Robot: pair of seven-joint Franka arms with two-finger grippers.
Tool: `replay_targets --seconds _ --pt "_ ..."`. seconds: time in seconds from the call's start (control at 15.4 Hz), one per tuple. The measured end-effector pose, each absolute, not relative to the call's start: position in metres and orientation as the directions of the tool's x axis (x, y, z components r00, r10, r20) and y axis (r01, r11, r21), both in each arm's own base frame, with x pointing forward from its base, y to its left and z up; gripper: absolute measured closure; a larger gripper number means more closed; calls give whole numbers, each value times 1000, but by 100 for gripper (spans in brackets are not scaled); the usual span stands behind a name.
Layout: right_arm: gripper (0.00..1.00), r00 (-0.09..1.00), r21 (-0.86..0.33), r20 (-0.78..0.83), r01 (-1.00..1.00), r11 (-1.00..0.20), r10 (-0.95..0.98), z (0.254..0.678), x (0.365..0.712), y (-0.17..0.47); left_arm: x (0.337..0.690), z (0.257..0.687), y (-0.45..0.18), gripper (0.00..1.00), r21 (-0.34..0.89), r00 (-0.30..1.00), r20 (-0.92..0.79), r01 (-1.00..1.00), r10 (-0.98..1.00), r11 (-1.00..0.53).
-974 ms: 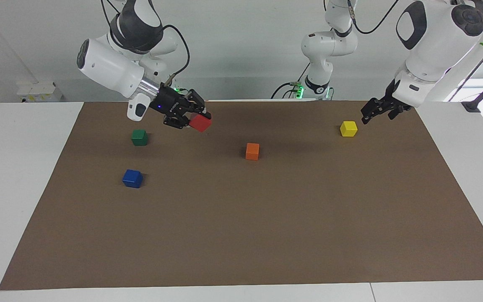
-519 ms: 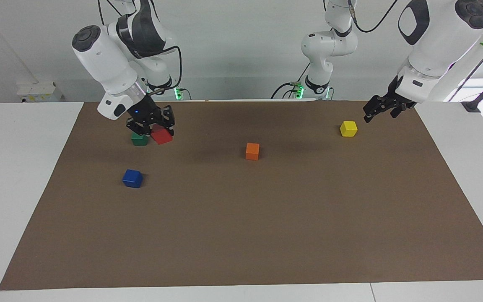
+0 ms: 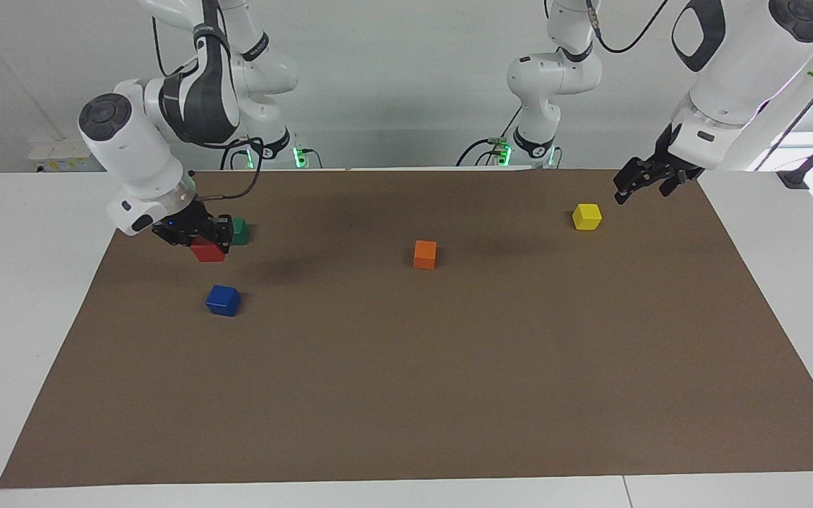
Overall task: Transfer red block to right arm and stack on blue block
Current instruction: 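Move the red cube with the right gripper above the blue cube, then lower the red cube onto the blue cube with the right gripper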
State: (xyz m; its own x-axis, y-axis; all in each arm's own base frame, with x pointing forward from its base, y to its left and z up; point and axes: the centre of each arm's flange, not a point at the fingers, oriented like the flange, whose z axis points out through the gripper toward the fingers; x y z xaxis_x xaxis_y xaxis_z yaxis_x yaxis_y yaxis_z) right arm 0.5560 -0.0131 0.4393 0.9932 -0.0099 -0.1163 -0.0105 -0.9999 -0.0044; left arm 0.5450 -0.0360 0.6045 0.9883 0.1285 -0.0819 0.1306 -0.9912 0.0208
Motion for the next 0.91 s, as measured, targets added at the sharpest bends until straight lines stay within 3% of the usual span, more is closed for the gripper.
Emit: replay_targets --seconds 0.91 --pt "45 994 58 -109 6 -998 0 349 591 -22 543 609 -36 0 22 989 -74 130 129 -991"
